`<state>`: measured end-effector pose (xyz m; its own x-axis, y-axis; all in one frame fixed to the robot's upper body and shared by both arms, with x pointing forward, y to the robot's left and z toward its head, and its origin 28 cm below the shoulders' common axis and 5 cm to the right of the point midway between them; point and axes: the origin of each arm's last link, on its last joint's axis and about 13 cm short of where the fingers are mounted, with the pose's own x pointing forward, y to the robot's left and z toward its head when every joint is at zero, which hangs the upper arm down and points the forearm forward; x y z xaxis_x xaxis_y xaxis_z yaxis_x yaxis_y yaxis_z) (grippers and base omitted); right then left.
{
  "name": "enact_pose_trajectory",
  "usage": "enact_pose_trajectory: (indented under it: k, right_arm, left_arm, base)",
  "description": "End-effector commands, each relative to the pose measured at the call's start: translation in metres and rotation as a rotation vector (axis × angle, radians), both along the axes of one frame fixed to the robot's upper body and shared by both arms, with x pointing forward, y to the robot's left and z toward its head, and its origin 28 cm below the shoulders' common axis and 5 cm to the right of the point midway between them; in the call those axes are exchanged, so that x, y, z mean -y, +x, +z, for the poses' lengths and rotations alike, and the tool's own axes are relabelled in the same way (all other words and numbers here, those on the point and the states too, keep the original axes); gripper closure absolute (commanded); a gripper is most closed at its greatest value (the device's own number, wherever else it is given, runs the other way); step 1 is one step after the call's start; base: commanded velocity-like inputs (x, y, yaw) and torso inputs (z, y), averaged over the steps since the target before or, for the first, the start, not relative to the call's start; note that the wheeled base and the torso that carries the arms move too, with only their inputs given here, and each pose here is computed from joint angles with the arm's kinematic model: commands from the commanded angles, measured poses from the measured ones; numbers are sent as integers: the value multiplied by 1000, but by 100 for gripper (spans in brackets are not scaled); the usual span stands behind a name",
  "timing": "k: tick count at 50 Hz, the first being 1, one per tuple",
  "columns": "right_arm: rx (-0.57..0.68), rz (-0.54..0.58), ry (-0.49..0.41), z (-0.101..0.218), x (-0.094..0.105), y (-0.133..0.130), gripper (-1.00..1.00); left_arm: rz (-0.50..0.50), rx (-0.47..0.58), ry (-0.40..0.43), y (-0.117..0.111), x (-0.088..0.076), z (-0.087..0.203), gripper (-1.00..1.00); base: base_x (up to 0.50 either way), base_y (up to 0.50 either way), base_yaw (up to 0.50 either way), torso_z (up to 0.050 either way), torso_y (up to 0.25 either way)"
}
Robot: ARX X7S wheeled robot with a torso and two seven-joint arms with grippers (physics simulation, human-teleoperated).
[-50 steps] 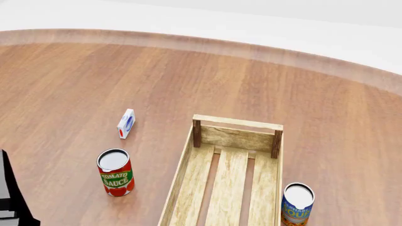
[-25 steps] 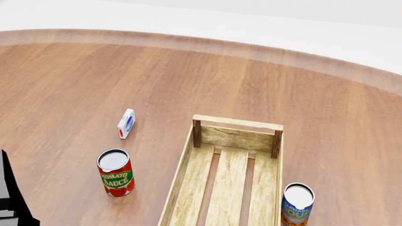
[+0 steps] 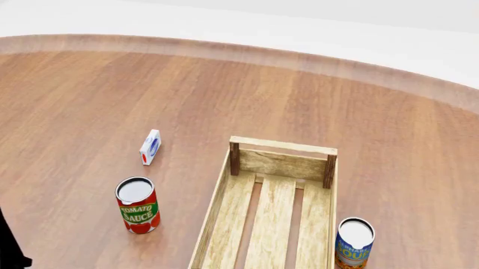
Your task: Pick up the butter and put it in the tray.
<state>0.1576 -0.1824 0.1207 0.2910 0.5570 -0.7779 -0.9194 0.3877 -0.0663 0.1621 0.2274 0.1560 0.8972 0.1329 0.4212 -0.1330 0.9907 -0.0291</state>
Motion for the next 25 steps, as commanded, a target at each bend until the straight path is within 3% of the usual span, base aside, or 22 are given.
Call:
enact_pose_trajectory:
  k: [1,25]
  right_arm:
    - [106,27,83,32,-7,-11,100]
    - [276,-20,159,69,1,-12,100]
  left_arm:
    - [-6,7,-7,-3,0,4,-100]
    - [-17,1,-16,-2,1,4,-100]
  base:
    - [0,0,0,0,0]
    - [0,0,0,0,0]
